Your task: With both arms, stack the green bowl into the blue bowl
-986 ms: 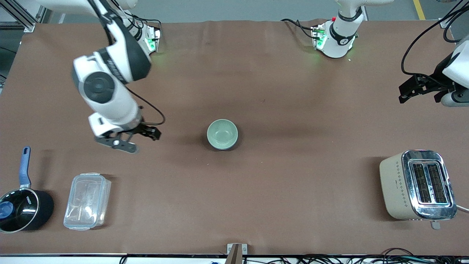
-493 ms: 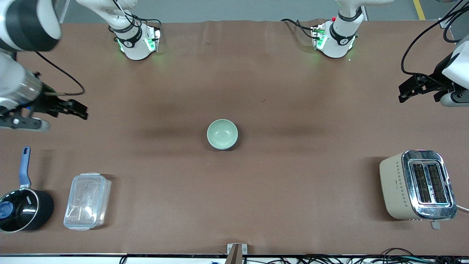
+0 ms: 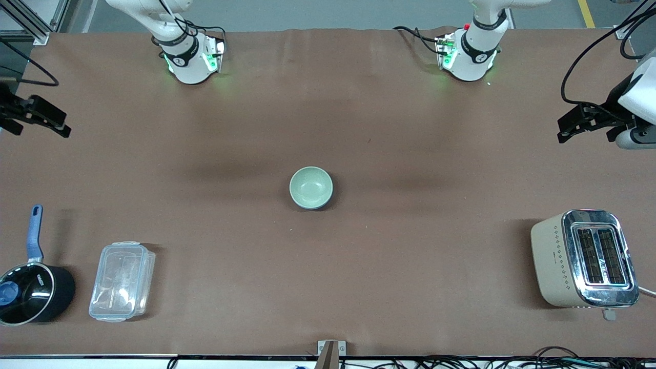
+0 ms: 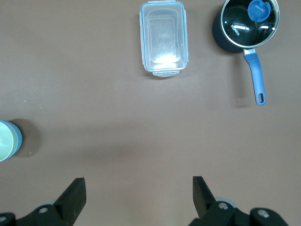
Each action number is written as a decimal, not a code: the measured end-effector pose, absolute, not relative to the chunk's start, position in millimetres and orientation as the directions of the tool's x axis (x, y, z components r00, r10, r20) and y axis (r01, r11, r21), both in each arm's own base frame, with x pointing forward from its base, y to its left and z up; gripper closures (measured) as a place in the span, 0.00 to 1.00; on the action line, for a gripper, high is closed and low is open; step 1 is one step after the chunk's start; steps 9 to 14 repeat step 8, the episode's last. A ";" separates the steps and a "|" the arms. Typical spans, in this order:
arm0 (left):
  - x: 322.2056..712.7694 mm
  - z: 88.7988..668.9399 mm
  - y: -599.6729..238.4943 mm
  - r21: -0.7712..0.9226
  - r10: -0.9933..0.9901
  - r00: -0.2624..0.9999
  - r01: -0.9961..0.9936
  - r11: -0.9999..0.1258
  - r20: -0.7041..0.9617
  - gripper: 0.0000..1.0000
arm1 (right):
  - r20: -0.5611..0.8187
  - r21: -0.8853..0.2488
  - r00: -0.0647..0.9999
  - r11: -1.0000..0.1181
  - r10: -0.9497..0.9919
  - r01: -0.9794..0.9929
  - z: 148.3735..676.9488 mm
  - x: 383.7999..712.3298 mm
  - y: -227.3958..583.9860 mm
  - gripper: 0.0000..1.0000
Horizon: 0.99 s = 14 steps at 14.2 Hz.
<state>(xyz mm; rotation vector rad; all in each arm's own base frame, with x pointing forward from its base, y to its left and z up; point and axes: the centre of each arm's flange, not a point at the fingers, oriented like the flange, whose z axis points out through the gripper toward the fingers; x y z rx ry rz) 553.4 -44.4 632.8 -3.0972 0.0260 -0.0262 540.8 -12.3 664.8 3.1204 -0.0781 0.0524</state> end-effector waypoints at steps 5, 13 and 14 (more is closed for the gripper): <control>550.6 630.6 -44.8 -0.046 -0.020 1.000 -0.020 -0.999 -0.009 0.00 | 0.007 0.019 0.999 -0.999 -0.041 -0.042 654.0 545.6 -9.0 0.00; 549.9 630.1 -46.1 -0.046 -0.042 0.999 -0.043 -0.998 -0.016 0.00 | 0.000 0.019 0.999 -0.999 -0.044 -0.044 650.1 547.7 -14.9 0.00; 549.9 630.1 -46.1 -0.046 -0.042 0.999 -0.043 -0.998 -0.016 0.00 | 0.000 0.019 0.999 -0.999 -0.044 -0.044 650.1 547.7 -14.9 0.00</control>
